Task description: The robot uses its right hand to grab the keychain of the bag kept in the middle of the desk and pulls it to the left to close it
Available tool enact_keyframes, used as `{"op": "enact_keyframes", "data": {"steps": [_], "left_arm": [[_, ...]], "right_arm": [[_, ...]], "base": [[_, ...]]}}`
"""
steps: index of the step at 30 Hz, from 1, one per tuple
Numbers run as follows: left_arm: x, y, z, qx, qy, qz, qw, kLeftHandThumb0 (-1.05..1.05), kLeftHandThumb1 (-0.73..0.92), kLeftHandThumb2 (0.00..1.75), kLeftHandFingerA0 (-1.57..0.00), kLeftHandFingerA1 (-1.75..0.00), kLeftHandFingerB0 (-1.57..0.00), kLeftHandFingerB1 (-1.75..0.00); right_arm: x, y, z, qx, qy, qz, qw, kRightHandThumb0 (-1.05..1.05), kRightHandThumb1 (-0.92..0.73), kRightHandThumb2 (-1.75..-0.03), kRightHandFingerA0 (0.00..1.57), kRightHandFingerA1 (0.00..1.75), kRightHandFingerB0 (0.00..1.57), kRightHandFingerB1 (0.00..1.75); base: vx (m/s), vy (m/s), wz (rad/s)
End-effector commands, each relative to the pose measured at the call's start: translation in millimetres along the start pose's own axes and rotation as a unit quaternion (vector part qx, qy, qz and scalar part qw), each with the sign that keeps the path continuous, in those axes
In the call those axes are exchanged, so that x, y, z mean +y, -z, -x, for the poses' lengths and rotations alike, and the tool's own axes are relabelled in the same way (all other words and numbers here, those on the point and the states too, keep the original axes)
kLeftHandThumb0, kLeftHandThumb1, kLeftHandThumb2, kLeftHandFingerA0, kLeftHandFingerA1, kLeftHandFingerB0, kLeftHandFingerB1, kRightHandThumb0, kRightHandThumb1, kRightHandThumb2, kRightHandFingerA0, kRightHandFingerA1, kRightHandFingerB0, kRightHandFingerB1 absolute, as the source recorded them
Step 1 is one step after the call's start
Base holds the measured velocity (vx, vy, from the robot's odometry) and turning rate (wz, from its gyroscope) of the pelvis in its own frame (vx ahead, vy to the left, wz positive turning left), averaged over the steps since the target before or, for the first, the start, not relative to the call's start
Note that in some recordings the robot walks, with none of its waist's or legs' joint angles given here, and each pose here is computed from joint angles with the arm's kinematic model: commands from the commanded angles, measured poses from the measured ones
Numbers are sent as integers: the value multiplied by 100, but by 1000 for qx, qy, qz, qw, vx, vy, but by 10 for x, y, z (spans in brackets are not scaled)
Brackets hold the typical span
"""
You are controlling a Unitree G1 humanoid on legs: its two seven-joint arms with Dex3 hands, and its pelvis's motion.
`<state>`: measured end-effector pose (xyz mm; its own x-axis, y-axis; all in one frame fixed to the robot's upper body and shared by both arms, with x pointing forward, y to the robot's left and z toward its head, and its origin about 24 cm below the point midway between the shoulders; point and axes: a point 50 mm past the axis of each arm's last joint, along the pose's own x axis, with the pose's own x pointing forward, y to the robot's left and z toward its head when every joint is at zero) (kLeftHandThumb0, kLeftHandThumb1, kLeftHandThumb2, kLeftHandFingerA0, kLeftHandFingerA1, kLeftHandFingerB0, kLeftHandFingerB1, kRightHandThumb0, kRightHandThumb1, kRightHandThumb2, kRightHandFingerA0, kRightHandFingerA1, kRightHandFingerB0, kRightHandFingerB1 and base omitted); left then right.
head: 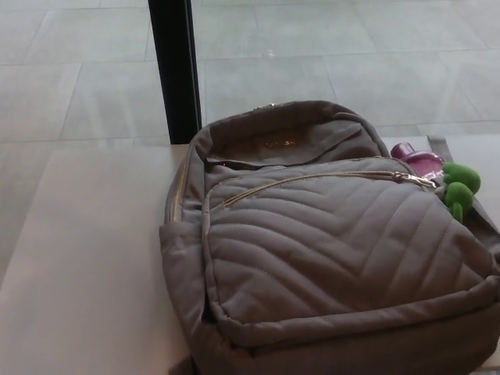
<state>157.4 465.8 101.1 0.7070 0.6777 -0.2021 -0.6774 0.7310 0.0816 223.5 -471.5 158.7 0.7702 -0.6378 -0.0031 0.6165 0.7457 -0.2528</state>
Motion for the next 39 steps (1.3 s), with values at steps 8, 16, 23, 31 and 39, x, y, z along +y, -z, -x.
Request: {"op": "enact_keyframes", "data": {"steps": [8,16,23,31,39], "left_arm": [[-77,166,29,23,20,-24,999,-51,35,87,-61,-76,-47,-67],[-130,340,109,44,39,-55,997,-51,33,84,-63,-75,-56,-70],[-155,435,221,56,50,-44,996,-43,34,85,-58,-73,-50,-68],[-122,536,259,72,46,-44,995,-40,33,84,-58,-73,-54,-69],[-130,563,263,84,59,-57,993,-32,51,57,-62,-70,-59,-63]], "right_arm": [[1054,-1238,-58,-153,-150,22,977,-66,-46,-81,22,49,13,40],[1629,-1334,-13,-167,-259,138,941,-68,-45,-82,26,51,14,41],[1707,-1168,-31,-153,-268,226,924,-63,-46,-79,28,51,19,41],[1735,-1053,-46,-144,-265,312,901,-48,-57,-57,32,38,30,31],[1824,-989,-18,-169,-292,355,872,-46,-57,-57,29,40,35,32]], "base": [[0,0,0],[0,0,0],[0,0,0],[0,0,0],[0,0,0]]}}
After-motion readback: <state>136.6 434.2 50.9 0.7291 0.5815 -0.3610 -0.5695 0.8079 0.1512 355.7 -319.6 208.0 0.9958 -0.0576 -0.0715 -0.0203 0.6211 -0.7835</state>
